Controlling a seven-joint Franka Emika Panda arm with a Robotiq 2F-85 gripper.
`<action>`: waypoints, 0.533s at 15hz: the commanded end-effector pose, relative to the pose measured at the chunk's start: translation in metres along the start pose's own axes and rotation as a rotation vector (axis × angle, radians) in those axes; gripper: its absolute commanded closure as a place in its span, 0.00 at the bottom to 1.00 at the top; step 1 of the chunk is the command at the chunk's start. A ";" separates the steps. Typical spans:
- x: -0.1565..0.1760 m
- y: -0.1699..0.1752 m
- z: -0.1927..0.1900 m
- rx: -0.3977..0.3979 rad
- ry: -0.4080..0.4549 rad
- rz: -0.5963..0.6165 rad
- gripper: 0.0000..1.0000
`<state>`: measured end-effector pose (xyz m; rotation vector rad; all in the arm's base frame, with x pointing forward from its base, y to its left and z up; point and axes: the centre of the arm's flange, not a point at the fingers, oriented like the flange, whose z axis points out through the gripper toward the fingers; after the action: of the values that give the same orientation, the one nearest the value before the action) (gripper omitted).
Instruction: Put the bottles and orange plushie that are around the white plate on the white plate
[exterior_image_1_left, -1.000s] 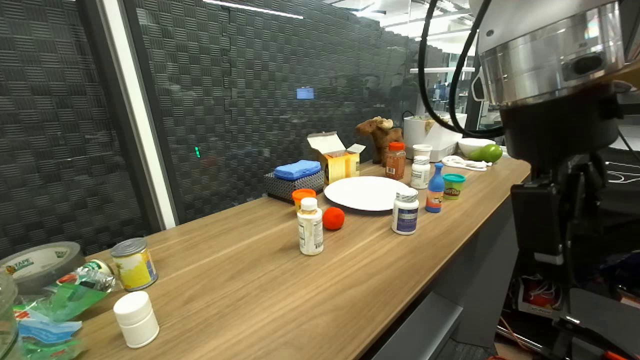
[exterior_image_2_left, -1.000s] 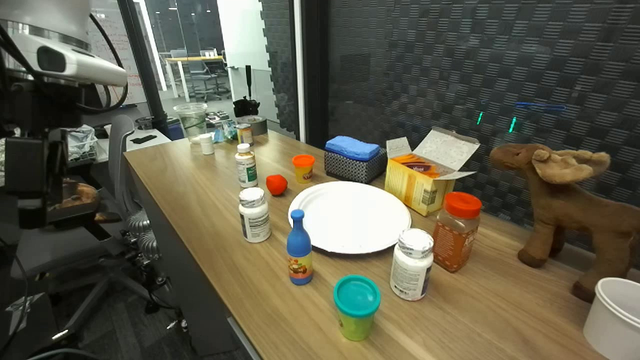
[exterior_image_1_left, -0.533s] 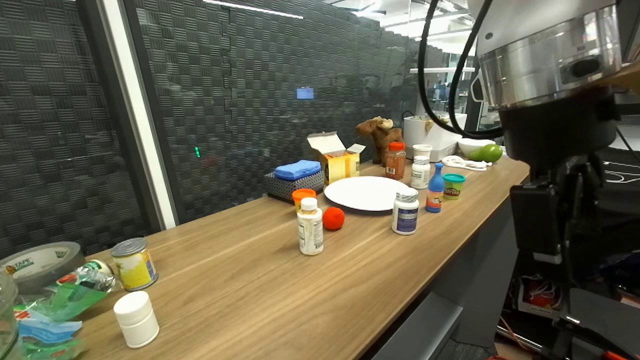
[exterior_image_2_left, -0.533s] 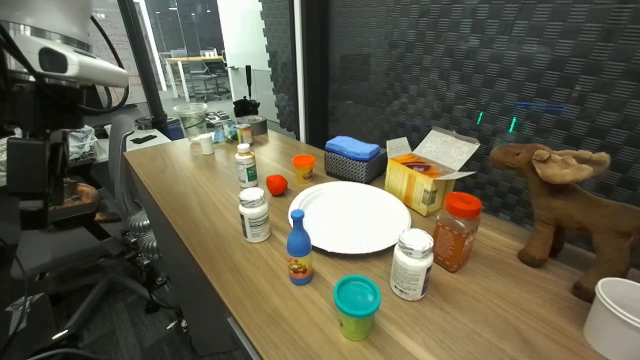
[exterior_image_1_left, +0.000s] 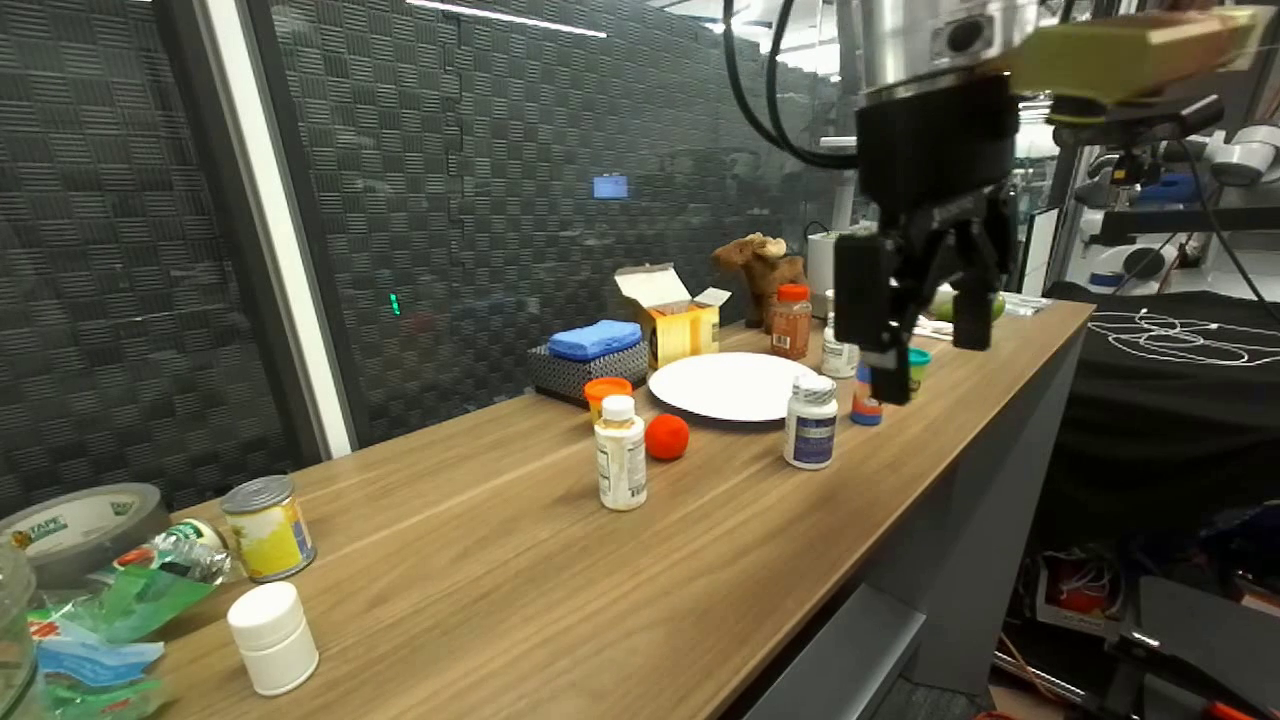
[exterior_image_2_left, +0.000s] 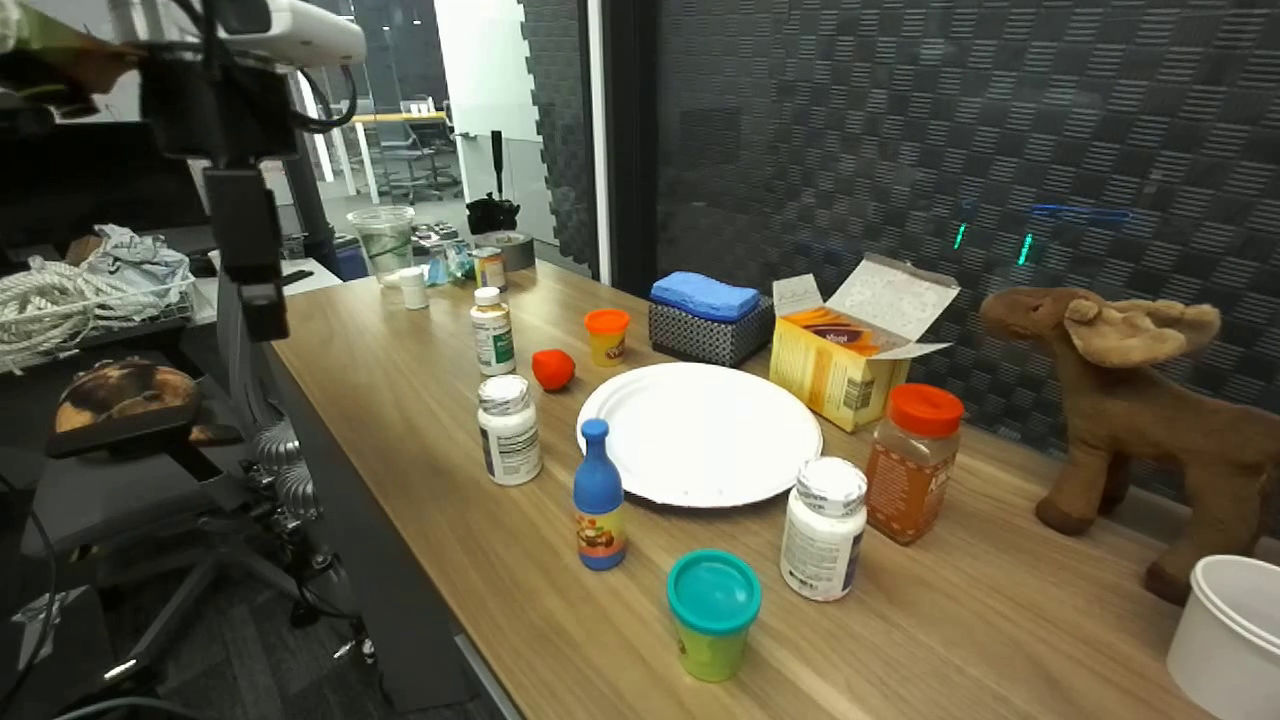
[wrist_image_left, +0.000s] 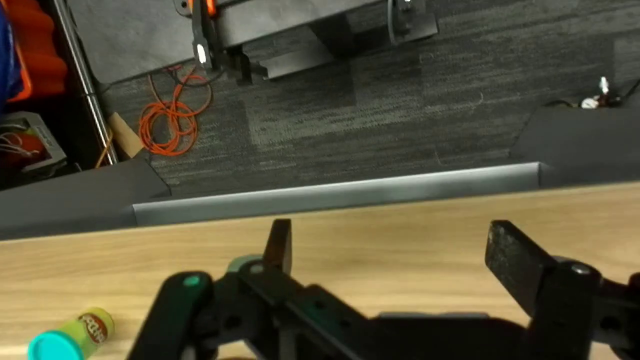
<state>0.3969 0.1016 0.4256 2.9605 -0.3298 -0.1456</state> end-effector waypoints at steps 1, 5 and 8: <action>0.065 -0.010 -0.022 0.095 0.047 0.037 0.00; 0.120 -0.016 -0.034 0.156 0.097 0.058 0.00; 0.160 -0.022 -0.038 0.170 0.121 0.069 0.00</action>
<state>0.5095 0.0882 0.4387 3.0770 -0.4373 0.0342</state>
